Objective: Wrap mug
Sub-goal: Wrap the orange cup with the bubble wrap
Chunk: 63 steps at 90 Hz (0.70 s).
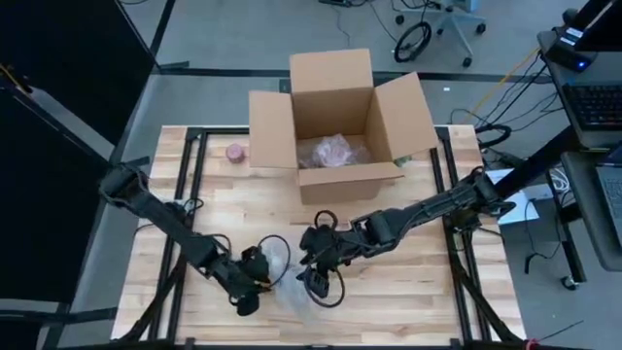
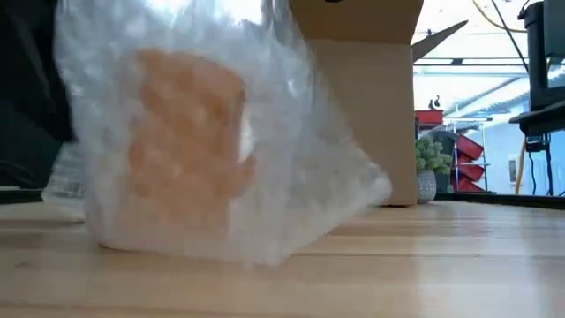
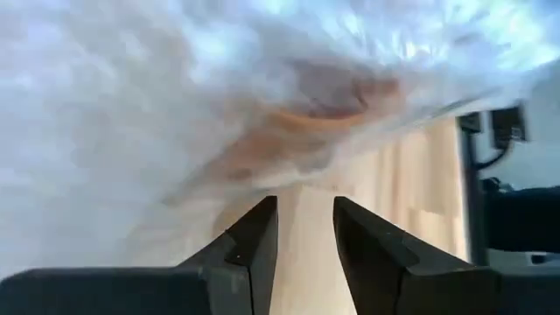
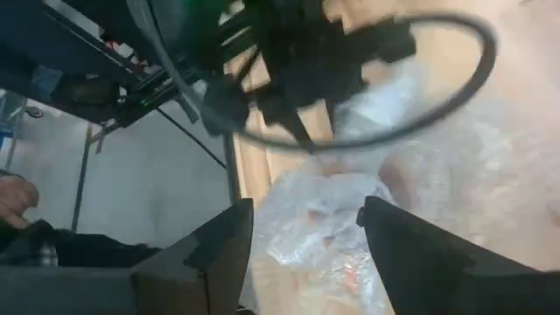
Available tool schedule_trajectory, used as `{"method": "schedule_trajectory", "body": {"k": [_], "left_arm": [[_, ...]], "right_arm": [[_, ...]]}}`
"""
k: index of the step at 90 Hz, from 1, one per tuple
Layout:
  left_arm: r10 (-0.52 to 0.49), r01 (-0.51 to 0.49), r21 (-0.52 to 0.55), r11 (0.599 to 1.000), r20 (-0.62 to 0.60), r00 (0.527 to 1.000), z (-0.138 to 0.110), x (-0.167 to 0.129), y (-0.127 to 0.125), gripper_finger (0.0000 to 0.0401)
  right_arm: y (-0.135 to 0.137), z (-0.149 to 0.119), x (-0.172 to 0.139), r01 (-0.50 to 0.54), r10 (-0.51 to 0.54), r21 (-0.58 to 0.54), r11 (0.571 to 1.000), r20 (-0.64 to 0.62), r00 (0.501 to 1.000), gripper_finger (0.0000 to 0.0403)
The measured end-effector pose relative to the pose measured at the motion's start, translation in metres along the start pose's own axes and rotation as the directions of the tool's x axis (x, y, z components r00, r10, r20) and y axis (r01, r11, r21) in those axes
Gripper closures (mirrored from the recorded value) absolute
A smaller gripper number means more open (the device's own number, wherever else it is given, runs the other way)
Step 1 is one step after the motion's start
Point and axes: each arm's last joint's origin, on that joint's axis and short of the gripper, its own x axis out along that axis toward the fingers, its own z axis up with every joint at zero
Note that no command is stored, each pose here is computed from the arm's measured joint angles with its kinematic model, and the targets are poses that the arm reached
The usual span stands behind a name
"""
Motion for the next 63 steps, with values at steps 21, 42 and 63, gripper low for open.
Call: {"method": "schedule_trajectory", "body": {"k": [21,42,63], "left_arm": [[-0.052,0.052,0.004,0.999,0.034,0.998,0.005,-0.052,0.001,0.0301],[-0.017,0.015,0.025,1.0,0.09,0.996,0.007,-0.067,0.005,0.0301],[-0.011,0.008,0.022,1.0,0.105,0.994,0.008,-0.067,0.005,0.0301]], "right_arm": [[0.03,0.002,0.009,-0.194,0.203,-0.071,0.978,0.159,0.966,0.028],[0.027,-0.016,0.066,-0.119,0.141,-0.225,0.967,0.085,0.986,0.0394],[0.004,-0.013,0.102,0.151,-0.195,-0.305,0.94,-0.121,0.973,0.04]]}}
